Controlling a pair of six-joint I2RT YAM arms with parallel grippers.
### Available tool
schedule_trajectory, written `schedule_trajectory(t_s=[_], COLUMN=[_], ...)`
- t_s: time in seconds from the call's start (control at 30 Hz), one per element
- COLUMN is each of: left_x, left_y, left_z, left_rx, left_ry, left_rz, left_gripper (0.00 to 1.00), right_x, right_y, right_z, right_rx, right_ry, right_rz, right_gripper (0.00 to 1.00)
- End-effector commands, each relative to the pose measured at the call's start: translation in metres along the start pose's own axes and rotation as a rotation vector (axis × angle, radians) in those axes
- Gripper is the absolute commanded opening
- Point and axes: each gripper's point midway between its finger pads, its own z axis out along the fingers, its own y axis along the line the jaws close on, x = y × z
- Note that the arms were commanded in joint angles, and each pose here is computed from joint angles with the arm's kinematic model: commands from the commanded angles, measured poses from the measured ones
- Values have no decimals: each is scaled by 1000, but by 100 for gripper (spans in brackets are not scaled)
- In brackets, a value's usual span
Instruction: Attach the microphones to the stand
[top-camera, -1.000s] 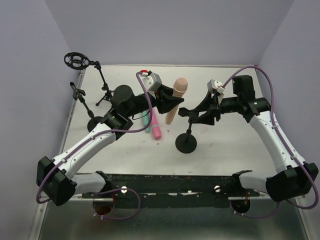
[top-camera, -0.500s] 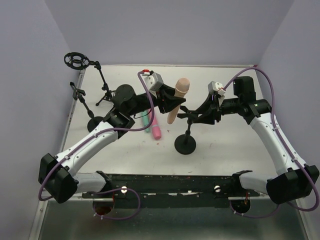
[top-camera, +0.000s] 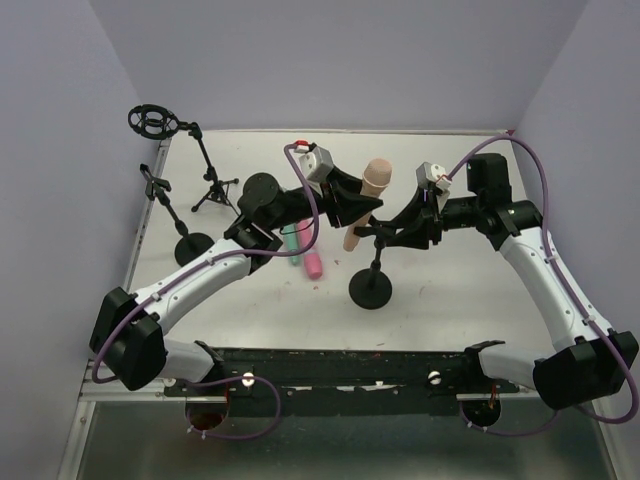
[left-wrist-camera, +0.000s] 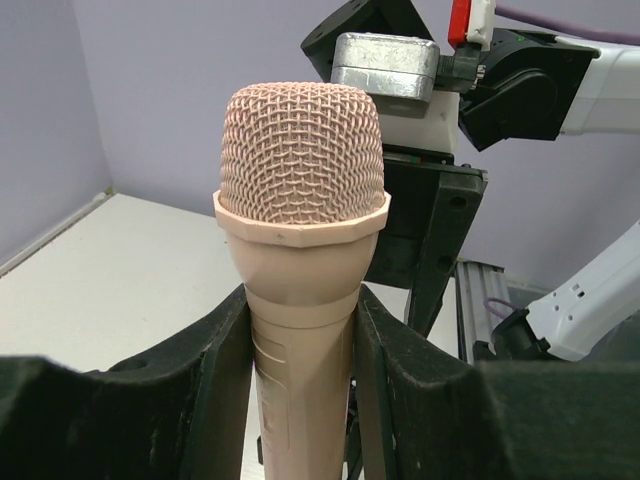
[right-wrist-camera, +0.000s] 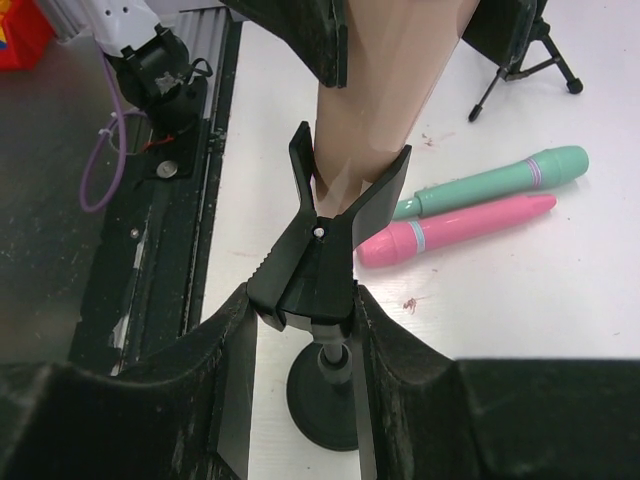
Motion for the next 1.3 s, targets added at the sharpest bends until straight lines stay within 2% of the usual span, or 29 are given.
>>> schedule_trajectory(t_s=[0.0,0.27,0.73,1.03,1.27], left_x=[-1,17,14,3,3], left_y=[-12,-12,-19,-20,-19], left_z=[6,-7,-6,-11,-13], left_rx=[56,12,-19,-124,-182], left_ry=[-59,-98,-230,-352,-402], left_rz=[-7,-30,-13,17,18], left_gripper=[0,0,0,0,0], right_x=[1,4,10,12,14], right_y=[10,10,11,10,10], right_z=[3,4,7,9,9], right_rx=[-40,-38,-44,-30,-28], right_ry=[-27,-39,-62,-77,-76], right_rz=[45,76,137,205,231], right_gripper=[9,9,9,9,10])
